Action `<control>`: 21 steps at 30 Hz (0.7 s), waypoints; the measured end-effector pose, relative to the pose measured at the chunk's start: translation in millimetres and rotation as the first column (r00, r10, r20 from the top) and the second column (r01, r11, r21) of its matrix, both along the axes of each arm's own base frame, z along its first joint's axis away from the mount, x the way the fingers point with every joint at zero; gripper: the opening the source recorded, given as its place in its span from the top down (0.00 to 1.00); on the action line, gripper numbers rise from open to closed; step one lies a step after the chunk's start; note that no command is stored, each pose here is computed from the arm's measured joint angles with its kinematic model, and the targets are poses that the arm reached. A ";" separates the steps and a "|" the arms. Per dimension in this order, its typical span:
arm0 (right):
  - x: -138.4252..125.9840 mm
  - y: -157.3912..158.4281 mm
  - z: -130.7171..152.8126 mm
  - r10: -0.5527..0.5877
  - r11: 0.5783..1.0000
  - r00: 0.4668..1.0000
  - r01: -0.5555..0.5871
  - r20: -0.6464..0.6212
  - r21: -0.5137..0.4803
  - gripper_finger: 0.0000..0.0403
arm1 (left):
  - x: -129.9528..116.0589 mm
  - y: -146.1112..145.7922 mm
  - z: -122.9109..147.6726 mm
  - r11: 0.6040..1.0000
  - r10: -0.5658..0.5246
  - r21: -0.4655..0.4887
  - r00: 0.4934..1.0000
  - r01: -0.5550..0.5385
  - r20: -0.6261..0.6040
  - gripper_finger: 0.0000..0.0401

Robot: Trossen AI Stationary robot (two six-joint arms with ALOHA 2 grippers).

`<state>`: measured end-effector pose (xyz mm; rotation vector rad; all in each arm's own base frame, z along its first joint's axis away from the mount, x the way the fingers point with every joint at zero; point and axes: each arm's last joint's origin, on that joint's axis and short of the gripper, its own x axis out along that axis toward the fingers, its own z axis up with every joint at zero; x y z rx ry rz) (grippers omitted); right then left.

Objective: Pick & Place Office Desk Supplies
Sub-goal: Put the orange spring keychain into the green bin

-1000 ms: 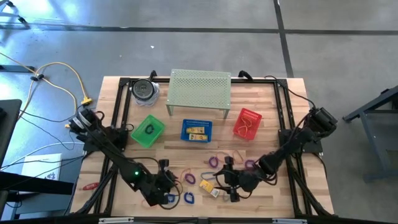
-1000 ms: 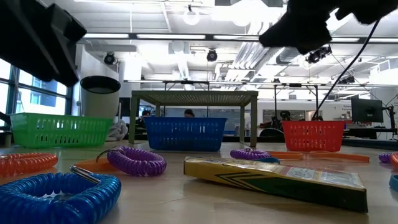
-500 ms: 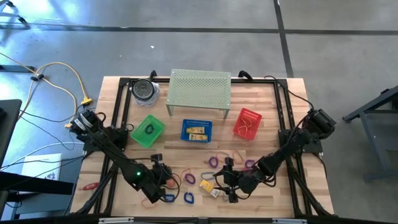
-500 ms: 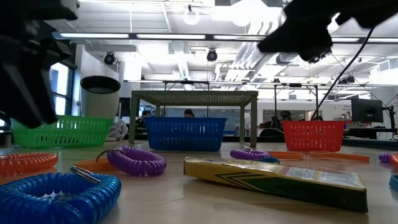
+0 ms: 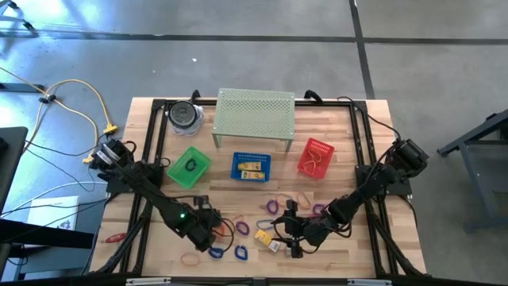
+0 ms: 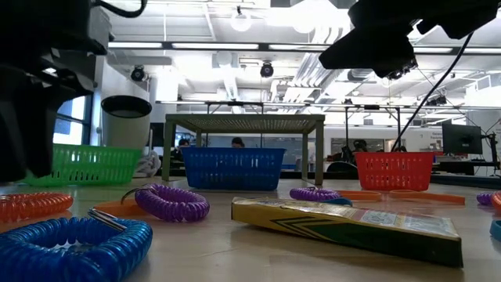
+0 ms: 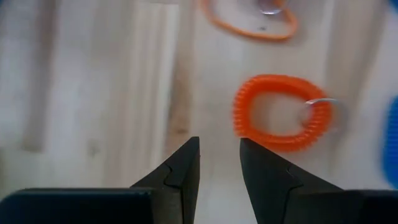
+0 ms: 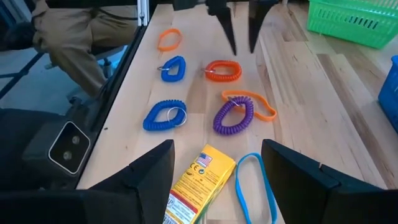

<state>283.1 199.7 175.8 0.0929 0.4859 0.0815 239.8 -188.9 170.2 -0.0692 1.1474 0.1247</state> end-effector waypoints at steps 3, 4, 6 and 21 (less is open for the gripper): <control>0.0 0.0 0.0 0.000 1.000 1.000 0.000 0.000 0.000 0.43 | 4.3 -2.3 1.3 0.999 -0.015 -0.052 1.000 0.016 0.020 0.73; 0.0 0.0 0.0 0.000 1.000 1.000 0.000 0.000 0.000 0.43 | 5.5 -3.2 1.8 0.998 -0.025 -0.058 0.999 0.027 0.032 0.73; 0.0 0.0 0.0 0.000 1.000 1.000 0.000 0.000 0.000 0.43 | 6.7 -4.2 2.4 0.997 -0.034 -0.064 0.998 0.037 0.047 0.73; 0.0 0.1 0.4 0.001 1.000 1.000 -0.001 0.000 0.007 0.43 | 13.4 0.0 -10.9 0.999 0.026 -0.028 0.999 -0.025 0.029 0.73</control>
